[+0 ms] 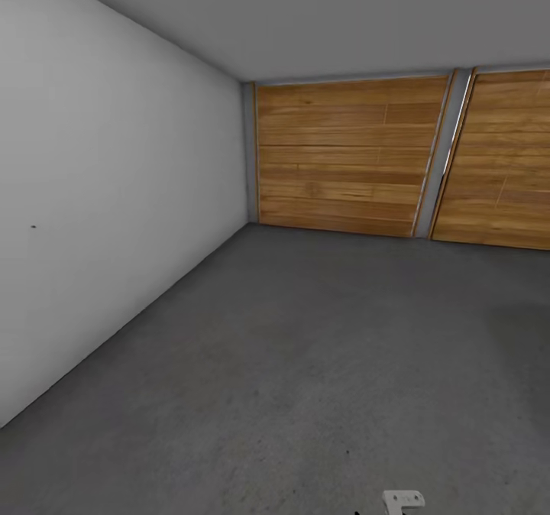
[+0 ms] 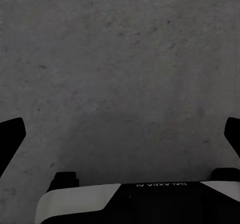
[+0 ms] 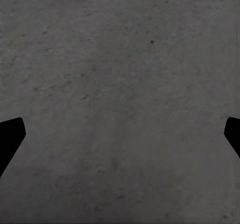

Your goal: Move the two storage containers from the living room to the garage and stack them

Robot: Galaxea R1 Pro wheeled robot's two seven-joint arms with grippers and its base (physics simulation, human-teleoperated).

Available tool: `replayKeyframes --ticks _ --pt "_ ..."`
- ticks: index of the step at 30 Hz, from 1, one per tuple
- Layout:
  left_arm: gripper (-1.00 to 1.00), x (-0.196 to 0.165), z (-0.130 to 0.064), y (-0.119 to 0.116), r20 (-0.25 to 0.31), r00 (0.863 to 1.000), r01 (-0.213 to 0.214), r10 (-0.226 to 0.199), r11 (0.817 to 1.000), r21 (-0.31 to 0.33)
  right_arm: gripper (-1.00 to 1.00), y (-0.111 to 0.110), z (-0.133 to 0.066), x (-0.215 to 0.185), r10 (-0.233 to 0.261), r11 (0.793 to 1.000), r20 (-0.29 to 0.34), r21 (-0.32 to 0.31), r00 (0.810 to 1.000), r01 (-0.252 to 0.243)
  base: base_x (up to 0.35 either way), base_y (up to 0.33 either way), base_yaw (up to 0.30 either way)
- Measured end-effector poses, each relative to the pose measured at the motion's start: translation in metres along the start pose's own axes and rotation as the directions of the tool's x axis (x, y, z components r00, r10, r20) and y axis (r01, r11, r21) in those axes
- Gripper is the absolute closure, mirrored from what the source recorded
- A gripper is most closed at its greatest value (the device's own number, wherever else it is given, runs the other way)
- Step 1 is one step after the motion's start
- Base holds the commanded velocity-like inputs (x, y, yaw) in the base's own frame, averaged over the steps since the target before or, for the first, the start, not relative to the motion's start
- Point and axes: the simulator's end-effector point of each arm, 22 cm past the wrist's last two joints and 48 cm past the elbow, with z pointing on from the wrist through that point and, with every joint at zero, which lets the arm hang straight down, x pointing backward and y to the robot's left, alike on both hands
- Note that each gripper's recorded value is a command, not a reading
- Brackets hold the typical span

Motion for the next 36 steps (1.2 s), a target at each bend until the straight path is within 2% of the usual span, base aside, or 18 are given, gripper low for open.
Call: replayKeyframes --ticks 18,28,36 --pt "-1.00 -0.005 -0.022 0.001 -0.007 1.000 -0.001 0.001 1.000 -0.006 -1.00 -0.005 -0.021 -0.013 0.001 1.000 0.001 0.028 1.000 -0.001 0.000 0.000 0.002" --pt "-1.00 -0.009 -0.033 -0.001 -0.007 1.000 -0.001 0.001 1.000 -0.005 -1.00 -0.006 -0.031 -0.019 0.004 0.999 0.001 0.033 1.000 -0.004 0.000 0.000 0.273" --pt "-1.00 -0.012 -0.042 -0.002 -0.007 1.000 -0.001 0.001 1.000 -0.005 -1.00 -0.006 -0.040 -0.023 0.003 0.999 0.000 0.033 1.000 -0.003 0.000 0.000 0.103"
